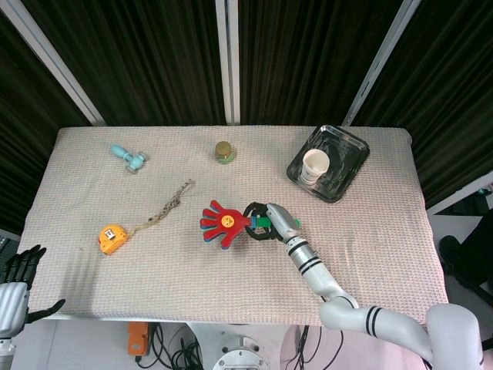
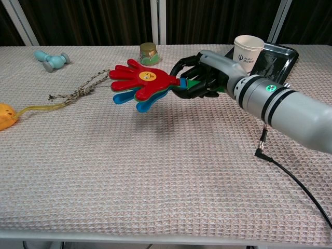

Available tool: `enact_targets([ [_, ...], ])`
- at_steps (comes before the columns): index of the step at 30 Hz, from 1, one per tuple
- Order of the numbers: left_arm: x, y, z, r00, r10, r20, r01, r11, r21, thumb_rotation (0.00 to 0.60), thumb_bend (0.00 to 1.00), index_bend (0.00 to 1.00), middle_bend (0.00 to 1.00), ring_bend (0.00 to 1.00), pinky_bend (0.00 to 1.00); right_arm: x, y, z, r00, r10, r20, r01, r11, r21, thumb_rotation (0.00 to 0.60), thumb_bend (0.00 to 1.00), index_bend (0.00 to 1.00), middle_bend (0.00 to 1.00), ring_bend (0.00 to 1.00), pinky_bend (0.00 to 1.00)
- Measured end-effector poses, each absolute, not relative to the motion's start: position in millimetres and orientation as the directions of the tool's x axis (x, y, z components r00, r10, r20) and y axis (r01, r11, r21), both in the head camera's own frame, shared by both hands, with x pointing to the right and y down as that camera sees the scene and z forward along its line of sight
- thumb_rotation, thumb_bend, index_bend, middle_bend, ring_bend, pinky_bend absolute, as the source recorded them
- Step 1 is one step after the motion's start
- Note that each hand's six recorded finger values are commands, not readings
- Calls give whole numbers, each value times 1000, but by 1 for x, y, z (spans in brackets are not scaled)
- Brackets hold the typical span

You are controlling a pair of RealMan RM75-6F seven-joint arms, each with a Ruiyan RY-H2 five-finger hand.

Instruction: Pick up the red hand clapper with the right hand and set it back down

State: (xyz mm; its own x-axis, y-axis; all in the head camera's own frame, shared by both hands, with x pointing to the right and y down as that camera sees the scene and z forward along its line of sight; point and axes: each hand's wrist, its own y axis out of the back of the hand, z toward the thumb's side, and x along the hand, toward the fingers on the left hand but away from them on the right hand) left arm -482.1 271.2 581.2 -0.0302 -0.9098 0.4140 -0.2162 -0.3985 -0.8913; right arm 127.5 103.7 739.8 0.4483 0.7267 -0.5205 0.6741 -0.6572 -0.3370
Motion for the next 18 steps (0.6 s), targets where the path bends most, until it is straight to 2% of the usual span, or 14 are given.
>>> enact_targets([
  [2, -483, 272, 581, -33, -910, 413, -217, -397, -892, 600, 27, 47, 28, 0, 21, 120, 110, 751, 439, 723, -533, 685, -653, -323, 600, 251, 741, 630, 684, 951],
  [3, -484, 272, 580, -34, -910, 413, -218, -396, -892, 600, 27, 47, 28, 0, 21, 118, 112, 755, 436, 723, -536, 683, -654, -325, 600, 212, 661, 560, 594, 916],
  [4, -484, 273, 580, -35, -910, 412, -219, -395, -892, 600, 27, 47, 28, 0, 21, 115, 115, 758, 437, 720, -538, 677, -658, -331, 600, 157, 509, 428, 415, 810],
  [5, -484, 273, 580, -36, -911, 411, -218, -395, -893, 600, 27, 48, 28, 0, 21, 113, 117, 760, 442, 717, -539, 668, -664, -335, 600, 99, 311, 261, 219, 612],
  [6, -485, 274, 579, -37, -911, 410, -218, -393, -893, 600, 27, 48, 28, 0, 21, 111, 118, 760, 449, 714, -538, 659, -671, -341, 600, 63, 166, 137, 91, 408],
  [7, -485, 274, 579, -38, -911, 410, -218, -393, -894, 600, 27, 48, 28, 0, 21, 109, 118, 759, 458, 714, -530, 648, -676, -351, 600, 33, 49, 38, 10, 189],
  [8, -486, 274, 578, -38, -912, 409, -217, -391, -894, 600, 27, 48, 28, 0, 21, 109, 117, 757, 464, 717, -520, 641, -677, -362, 600, 15, 2, 2, 0, 56],
  [10, -486, 274, 577, -39, -913, 407, -216, -390, -895, 600, 27, 47, 28, 0, 21, 109, 112, 750, 470, 736, -487, 632, -666, -396, 600, 4, 0, 0, 0, 2],
  [14, -485, 273, 577, -38, -914, 404, -217, -387, -896, 600, 27, 48, 28, 0, 21, 115, 99, 730, 473, 782, -406, 618, -623, -480, 600, 2, 0, 0, 0, 0],
  [18, -483, 273, 578, -33, -914, 404, -216, -388, -896, 600, 27, 47, 28, 0, 21, 127, 92, 710, 474, 803, -361, 601, -595, -533, 600, 17, 0, 0, 0, 0],
])
